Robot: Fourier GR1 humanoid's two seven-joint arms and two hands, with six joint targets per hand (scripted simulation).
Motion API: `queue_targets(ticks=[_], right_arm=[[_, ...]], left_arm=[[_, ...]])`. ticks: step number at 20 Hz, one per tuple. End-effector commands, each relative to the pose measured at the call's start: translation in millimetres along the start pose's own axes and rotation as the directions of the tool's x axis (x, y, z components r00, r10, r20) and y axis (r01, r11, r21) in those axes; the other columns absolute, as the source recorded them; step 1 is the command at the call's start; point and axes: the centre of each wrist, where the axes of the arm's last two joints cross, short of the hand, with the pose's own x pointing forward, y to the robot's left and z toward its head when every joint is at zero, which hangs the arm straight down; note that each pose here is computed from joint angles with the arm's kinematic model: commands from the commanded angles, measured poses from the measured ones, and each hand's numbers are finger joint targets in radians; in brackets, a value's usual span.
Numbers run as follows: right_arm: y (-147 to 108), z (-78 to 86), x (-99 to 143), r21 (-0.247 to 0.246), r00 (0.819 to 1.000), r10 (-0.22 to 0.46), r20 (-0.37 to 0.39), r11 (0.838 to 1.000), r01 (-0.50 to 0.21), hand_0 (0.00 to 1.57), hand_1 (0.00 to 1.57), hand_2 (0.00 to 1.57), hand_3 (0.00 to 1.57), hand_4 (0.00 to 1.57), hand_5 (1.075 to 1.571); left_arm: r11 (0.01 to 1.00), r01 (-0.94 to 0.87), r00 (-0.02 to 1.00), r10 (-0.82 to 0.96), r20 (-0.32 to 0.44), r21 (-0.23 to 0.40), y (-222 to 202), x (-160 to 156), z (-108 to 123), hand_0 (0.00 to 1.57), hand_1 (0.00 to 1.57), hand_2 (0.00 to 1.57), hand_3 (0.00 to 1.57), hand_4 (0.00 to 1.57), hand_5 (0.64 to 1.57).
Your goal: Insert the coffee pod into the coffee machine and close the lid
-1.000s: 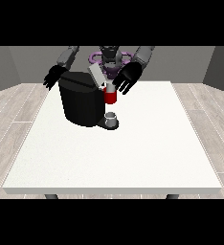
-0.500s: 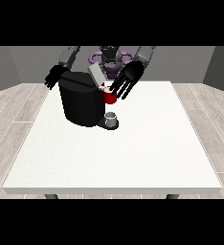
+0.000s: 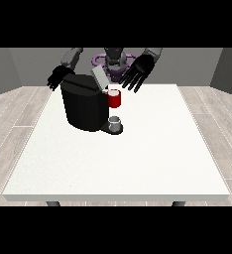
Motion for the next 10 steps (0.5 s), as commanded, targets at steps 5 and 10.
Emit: queue_targets(ticks=[5,10], right_arm=[[-28,13.3,-21,-0.058,0.997,-0.008,-0.074,0.998,0.003,0.00,0.00,0.00,0.00,0.43,1.571],[-43,41.4,-46,-0.110,0.993,-0.013,-0.119,0.994,0.000,0.00,0.00,0.00,0.00,0.37,1.571]], left_arm=[[0.957,-0.290,0.957,0.291,-0.006,0.005,-48,-10,5,0.00,0.00,0.00,0.00,0.00,1.571],[0.764,-0.643,0.765,0.643,0.010,0.059,-103,-37,24,0.00,0.00,0.00,0.00,0.26,1.571]])
